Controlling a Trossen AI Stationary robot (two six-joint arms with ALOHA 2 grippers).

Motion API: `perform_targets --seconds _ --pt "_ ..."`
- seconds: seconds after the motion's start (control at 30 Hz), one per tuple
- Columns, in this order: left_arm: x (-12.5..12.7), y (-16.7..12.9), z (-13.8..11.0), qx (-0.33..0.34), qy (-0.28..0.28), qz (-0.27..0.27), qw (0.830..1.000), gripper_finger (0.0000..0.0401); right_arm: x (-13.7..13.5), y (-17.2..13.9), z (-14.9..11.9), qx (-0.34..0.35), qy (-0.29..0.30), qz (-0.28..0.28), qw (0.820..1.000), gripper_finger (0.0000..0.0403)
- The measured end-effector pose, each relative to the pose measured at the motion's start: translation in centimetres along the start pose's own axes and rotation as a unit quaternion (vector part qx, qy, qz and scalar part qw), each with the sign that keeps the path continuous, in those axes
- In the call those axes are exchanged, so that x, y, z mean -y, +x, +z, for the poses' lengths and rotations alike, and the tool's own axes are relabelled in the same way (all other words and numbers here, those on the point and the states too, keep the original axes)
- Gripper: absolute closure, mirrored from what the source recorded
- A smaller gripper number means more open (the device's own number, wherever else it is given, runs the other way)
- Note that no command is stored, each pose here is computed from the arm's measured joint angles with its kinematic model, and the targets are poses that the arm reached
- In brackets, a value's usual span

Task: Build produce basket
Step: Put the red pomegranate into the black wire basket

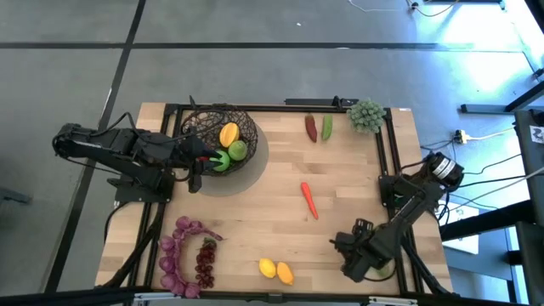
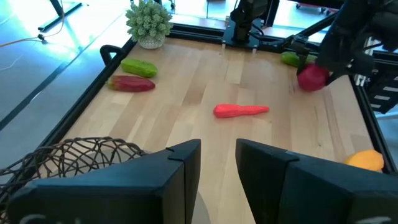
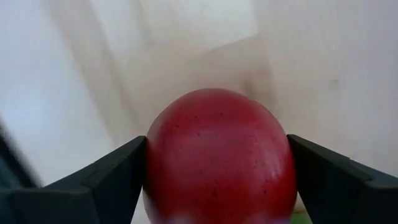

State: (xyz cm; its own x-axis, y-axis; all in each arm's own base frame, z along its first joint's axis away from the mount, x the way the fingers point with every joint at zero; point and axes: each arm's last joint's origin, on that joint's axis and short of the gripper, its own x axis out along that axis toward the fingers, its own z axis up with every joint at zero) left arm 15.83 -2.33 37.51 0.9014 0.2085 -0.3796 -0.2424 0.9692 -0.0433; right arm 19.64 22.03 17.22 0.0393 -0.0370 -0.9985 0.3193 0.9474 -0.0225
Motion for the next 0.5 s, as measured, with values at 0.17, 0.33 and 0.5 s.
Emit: perform_targets --seconds 0.17,0.33,0.5 --pt "0.0 0.0 0.0 0.0 0.0 0.0 1.0 0.0309 0.9 -2.2 2.3 0.003 0.009 -0.039 0.999 0.0063" --pt "0.0 0.0 0.0 0.0 0.0 0.0 1.0 0.0309 1.6 -4.1 4.6 0.011 0.017 -0.047 0.999 0.0063" --pt "0.0 0.0 0.0 0.0 0.0 0.0 1.0 0.0309 2.3 -6.4 6.9 0.04 0.033 -0.055 0.997 0.0063"
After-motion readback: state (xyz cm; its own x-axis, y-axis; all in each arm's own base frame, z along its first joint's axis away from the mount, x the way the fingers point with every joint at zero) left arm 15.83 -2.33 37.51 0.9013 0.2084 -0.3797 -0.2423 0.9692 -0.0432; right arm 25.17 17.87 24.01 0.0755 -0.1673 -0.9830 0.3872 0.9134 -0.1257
